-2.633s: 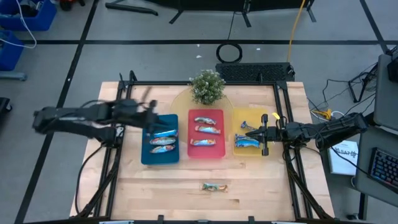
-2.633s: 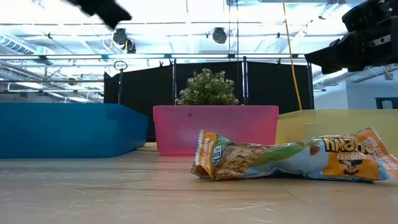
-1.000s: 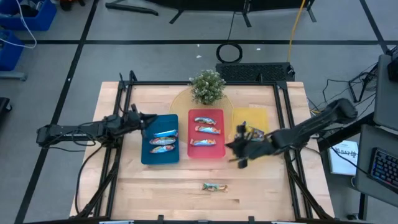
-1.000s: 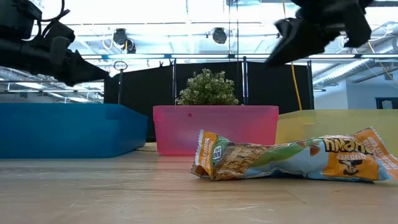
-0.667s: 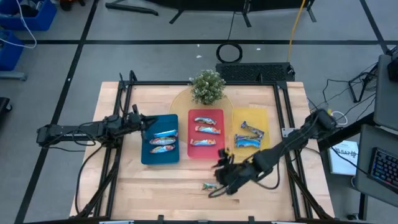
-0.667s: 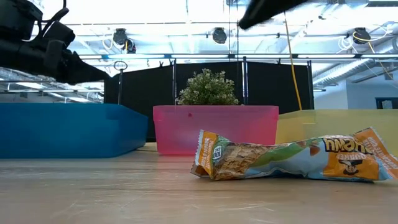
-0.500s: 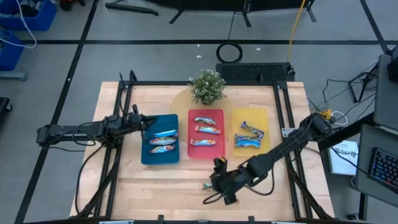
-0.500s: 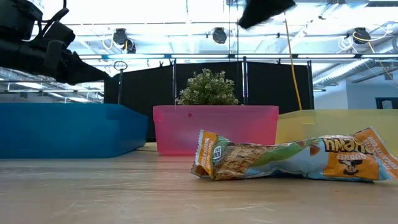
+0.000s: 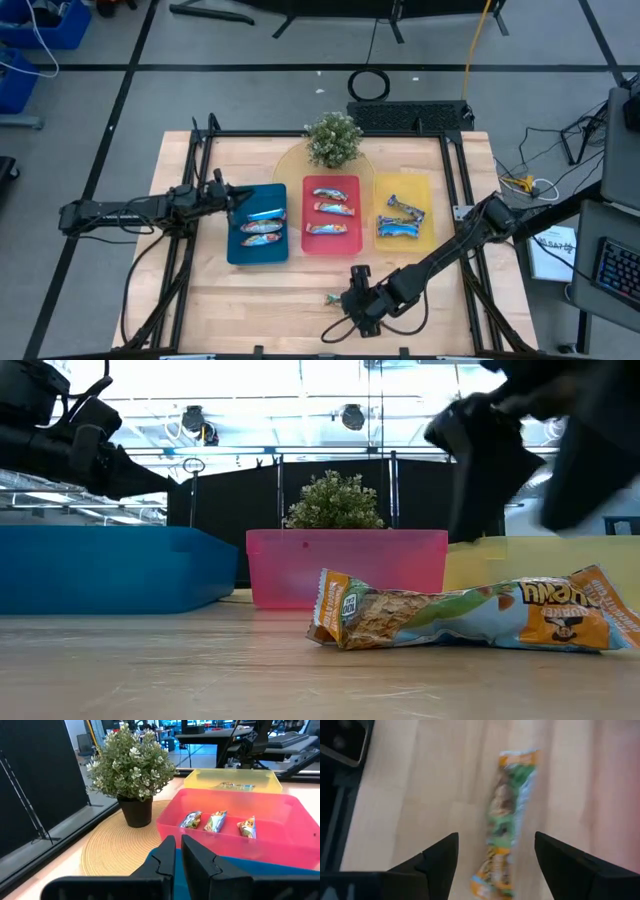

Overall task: Pick and place Granola Bars by type
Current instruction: Put the yellow granola bar into the red bin

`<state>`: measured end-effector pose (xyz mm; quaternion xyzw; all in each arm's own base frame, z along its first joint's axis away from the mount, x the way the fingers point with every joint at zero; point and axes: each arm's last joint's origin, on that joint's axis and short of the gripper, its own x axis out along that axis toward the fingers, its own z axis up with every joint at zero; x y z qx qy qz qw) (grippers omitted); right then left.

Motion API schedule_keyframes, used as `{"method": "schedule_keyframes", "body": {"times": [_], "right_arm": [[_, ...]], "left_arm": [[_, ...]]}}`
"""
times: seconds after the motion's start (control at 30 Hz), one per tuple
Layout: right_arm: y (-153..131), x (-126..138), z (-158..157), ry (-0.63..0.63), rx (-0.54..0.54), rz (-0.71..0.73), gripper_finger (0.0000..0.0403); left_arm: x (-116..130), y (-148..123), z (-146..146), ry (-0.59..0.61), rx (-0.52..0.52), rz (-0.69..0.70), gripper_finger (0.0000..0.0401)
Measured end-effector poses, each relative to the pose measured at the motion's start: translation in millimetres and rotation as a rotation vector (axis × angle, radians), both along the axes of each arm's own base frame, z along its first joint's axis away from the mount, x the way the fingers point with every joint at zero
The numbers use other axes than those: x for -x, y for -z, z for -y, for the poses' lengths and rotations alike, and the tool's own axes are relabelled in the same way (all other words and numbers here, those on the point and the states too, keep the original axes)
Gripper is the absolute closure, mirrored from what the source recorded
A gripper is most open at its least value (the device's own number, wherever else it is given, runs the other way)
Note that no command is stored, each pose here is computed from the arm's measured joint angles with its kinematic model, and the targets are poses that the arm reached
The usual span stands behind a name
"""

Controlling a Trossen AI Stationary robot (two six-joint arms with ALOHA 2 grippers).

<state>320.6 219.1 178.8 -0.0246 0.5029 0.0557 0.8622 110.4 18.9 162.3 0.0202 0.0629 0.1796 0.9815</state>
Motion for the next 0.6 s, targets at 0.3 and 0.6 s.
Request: {"method": "schedule_keyframes", "body": {"times": [0.3,0.6], "right_arm": [[28,-2,-4,-0.037,0.021,-0.091,0.0149],[39,-10,6,-0.038,0.047,-0.100,0.0164]], "left_arm": [[0,3,2,0.054,0.037,-0.023,0.0364],[0,6,3,0.081,0.058,-0.052,0.0364]]}}
